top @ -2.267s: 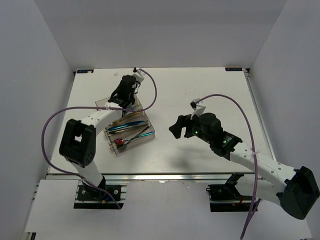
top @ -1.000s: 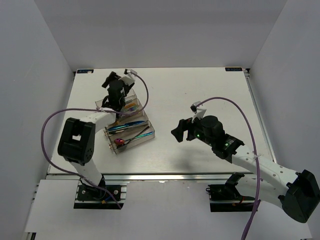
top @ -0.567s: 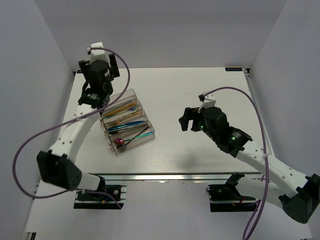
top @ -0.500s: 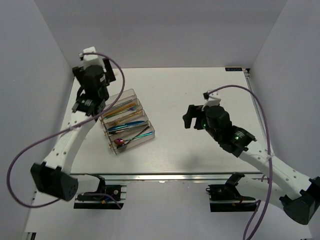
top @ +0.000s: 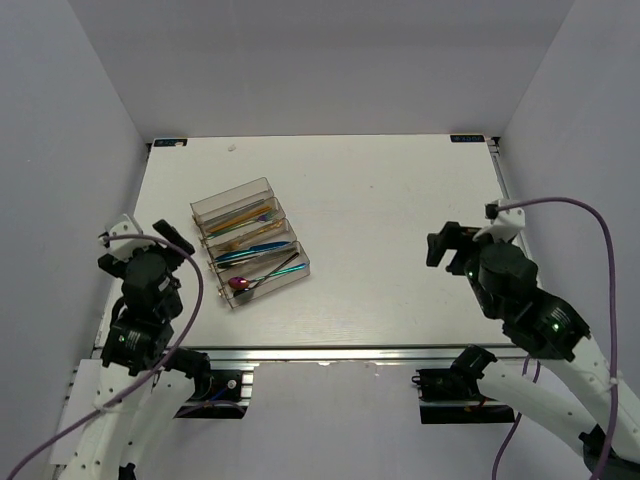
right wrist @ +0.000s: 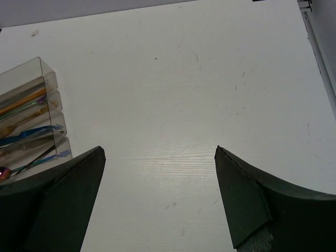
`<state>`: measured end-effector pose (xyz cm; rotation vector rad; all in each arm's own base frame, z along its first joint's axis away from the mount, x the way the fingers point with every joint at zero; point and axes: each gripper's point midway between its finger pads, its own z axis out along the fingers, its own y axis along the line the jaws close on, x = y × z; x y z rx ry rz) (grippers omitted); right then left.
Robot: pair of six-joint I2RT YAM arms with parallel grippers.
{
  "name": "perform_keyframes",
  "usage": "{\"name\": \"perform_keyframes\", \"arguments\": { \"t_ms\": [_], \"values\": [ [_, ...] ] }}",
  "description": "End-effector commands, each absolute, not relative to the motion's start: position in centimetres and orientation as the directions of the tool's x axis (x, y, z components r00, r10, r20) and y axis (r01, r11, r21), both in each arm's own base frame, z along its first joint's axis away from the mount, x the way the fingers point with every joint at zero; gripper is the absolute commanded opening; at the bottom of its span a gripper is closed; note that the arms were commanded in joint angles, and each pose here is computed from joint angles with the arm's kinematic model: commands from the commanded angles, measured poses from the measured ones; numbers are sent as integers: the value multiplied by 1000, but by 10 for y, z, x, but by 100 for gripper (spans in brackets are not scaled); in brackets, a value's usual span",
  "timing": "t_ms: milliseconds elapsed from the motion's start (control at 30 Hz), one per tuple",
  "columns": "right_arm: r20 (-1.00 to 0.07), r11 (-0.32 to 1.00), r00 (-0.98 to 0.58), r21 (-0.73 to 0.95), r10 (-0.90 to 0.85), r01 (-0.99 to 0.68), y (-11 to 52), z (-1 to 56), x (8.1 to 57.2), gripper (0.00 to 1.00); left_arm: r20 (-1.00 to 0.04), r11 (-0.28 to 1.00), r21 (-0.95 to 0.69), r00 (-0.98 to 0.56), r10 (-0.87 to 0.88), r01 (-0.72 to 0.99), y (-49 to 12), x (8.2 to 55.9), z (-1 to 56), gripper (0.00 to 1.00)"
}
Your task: Sort the eating utensils into containers
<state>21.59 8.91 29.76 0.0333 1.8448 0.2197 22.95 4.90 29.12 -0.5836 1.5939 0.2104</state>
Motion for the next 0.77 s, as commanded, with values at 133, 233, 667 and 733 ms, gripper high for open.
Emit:
{"name": "perform_keyframes", "arguments": {
  "t_ms": [133, 233, 667, 733],
  "values": [
    [-953, 988, -289, 125, 95, -87, 75, 270, 206, 89, -958, 885, -262, -10, -288, -386, 35, 219, 258, 98],
    [-946, 991, -312, 118, 92, -68, 75, 258, 207, 89, -952, 897, -295, 21, -306, -330, 28, 218, 262, 98],
    [-947, 982, -290, 167, 136, -87, 92, 258, 219, 89, -954, 915, -283, -14, -299, -287, 18, 223, 255, 98],
    [-945, 980, -295, 175, 139, -96, 95, 257, 220, 89, -954, 916, -283, -17, -299, -283, 17, 223, 255, 98]
  ]
}}
